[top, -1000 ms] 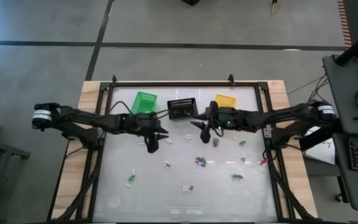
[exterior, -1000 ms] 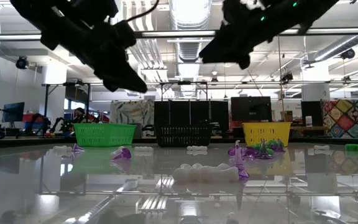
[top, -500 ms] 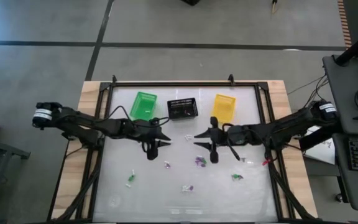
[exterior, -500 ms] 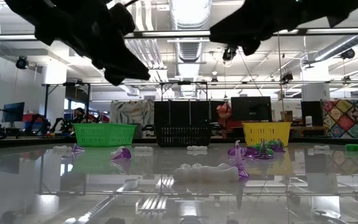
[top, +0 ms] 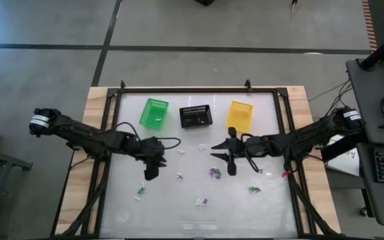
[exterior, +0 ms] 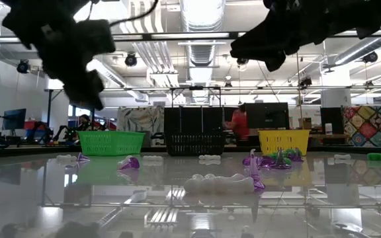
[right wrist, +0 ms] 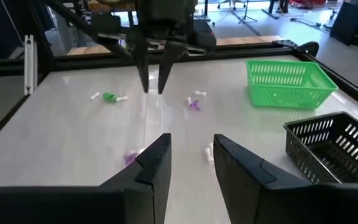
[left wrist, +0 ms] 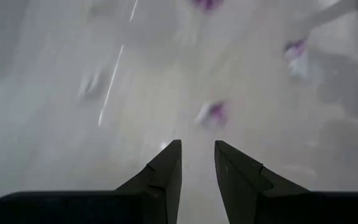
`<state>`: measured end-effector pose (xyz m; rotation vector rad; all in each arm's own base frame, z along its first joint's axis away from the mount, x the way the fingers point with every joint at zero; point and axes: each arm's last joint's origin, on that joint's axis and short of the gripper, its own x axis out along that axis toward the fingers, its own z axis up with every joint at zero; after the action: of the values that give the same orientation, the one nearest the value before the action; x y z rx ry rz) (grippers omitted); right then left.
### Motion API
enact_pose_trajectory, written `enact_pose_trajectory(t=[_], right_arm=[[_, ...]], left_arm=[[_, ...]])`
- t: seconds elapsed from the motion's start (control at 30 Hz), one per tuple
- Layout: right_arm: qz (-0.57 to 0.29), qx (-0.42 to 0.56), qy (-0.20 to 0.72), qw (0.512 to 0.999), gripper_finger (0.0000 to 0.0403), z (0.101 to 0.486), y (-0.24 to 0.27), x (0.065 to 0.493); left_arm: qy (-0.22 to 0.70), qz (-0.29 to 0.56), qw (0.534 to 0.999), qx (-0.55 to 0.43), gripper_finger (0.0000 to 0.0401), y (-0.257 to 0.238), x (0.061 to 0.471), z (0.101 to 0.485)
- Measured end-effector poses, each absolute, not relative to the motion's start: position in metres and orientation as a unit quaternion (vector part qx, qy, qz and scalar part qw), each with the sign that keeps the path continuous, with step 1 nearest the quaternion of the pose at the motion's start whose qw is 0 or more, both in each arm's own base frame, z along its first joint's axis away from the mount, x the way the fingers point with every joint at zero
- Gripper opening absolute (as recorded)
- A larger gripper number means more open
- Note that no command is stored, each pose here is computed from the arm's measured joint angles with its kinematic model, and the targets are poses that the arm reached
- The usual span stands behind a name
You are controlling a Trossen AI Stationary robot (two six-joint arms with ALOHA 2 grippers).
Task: Sort Halloween decoration
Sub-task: Put the white bone toy into the green basket
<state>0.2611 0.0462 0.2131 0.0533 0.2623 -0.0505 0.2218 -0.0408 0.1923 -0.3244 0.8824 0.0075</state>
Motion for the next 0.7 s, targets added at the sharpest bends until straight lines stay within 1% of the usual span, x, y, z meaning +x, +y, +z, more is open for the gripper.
enact_pose_trajectory(t=[0.2, 0.33, 0.43, 0.53, 0.7], right_arm=[[-0.026, 0.030, 0.130, 0.991, 0.0107, 0.213, 0.046, 0.262], [-0.026, 0.032, 0.128, 0.991, 0.0107, 0.214, 0.046, 0.262], [-0.026, 0.032, 0.125, 0.991, 0.0107, 0.214, 0.046, 0.262], [-0.026, 0.033, 0.124, 0.991, 0.0107, 0.214, 0.046, 0.262], [-0.026, 0.032, 0.124, 0.991, 0.0107, 0.215, 0.046, 0.262]], left_arm=[[0.513, 0.047, 0.841, -0.168, 0.0078, -0.037, 0.204, 0.182], [0.543, 0.089, 0.822, -0.147, 0.0078, -0.034, 0.198, 0.177], [0.556, 0.114, 0.815, -0.112, 0.0078, -0.032, 0.194, 0.174], [0.559, 0.109, 0.818, -0.085, 0.0082, -0.031, 0.195, 0.173], [0.561, 0.100, 0.819, -0.067, 0.0106, -0.031, 0.194, 0.173]])
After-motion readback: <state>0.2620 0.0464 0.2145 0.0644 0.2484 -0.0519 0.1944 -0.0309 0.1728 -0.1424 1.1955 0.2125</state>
